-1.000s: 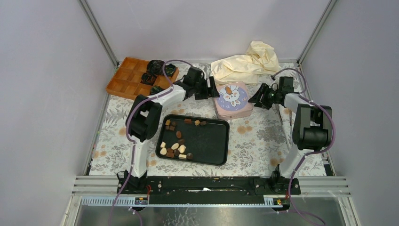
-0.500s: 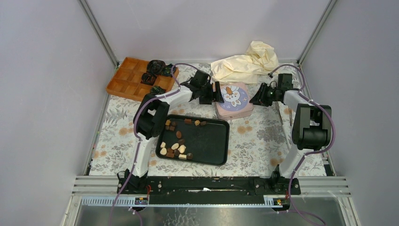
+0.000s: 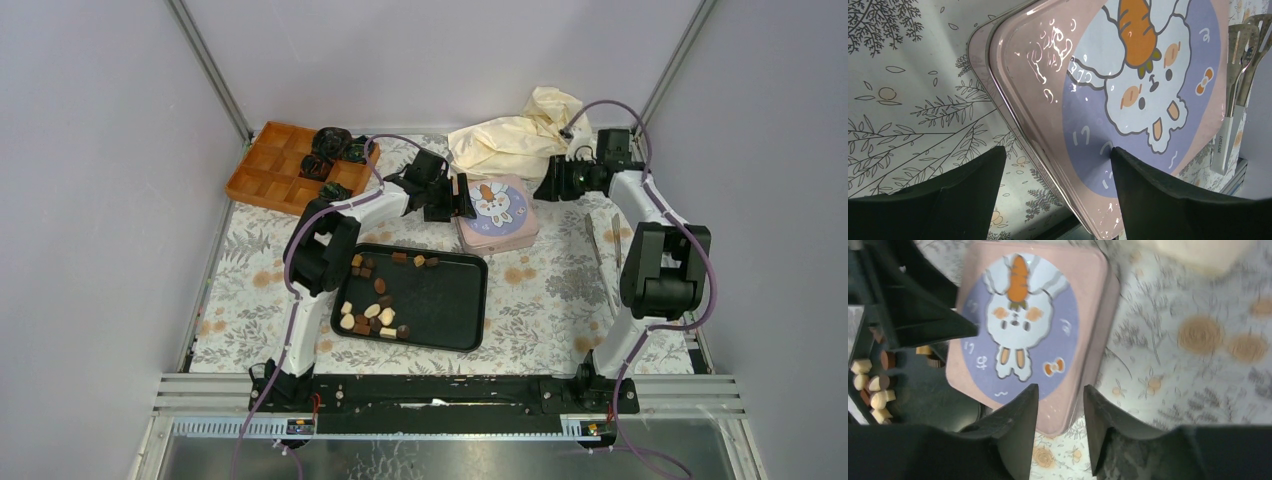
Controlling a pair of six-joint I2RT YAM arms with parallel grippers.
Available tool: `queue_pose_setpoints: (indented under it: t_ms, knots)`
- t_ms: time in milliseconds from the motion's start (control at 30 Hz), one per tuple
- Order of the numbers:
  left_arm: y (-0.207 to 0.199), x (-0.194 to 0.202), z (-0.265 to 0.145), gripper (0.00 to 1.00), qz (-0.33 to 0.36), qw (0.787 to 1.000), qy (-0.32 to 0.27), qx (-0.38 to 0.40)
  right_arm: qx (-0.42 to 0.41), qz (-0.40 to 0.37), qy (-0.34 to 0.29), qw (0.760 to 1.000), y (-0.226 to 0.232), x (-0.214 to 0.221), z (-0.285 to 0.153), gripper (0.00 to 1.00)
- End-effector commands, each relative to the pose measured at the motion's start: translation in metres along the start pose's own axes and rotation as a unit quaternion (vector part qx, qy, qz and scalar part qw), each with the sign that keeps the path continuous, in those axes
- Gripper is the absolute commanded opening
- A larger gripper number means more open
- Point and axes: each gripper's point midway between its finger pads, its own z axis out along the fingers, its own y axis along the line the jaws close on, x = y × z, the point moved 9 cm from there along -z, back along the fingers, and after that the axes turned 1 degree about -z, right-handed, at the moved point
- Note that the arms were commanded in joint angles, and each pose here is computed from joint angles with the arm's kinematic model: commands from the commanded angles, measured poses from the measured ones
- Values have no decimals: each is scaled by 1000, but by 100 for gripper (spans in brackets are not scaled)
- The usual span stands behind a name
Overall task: Pack the chocolate
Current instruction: Close the box lid on the packing box.
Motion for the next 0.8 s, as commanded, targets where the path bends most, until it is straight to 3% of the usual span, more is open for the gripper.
queue_pose_setpoints:
  t_ms: [0,67,133,233,433,567,767]
  knots:
    - [28,28,13,83,-2,997,50,-61,-89,-169,10,982,41,-26,-20,32]
    - [28,28,13,83,-2,997,51,-61,-90,-186,51,977,53,-17,-6,13]
    - [27,27,13,83,-1,997,51,-58,-60,-178,83,979,48,-5,4,5]
    - [26,28,12,83,-2,997,52,-56,2,-167,144,975,29,15,14,0]
    - [25,28,13,83,-1,997,56,-49,82,-171,278,942,-5,58,33,0]
    - [25,28,12,83,0,997,59,-45,56,-179,222,957,8,35,26,0]
    - [25,30,13,83,4,997,67,-39,0,-213,66,975,40,-40,13,1]
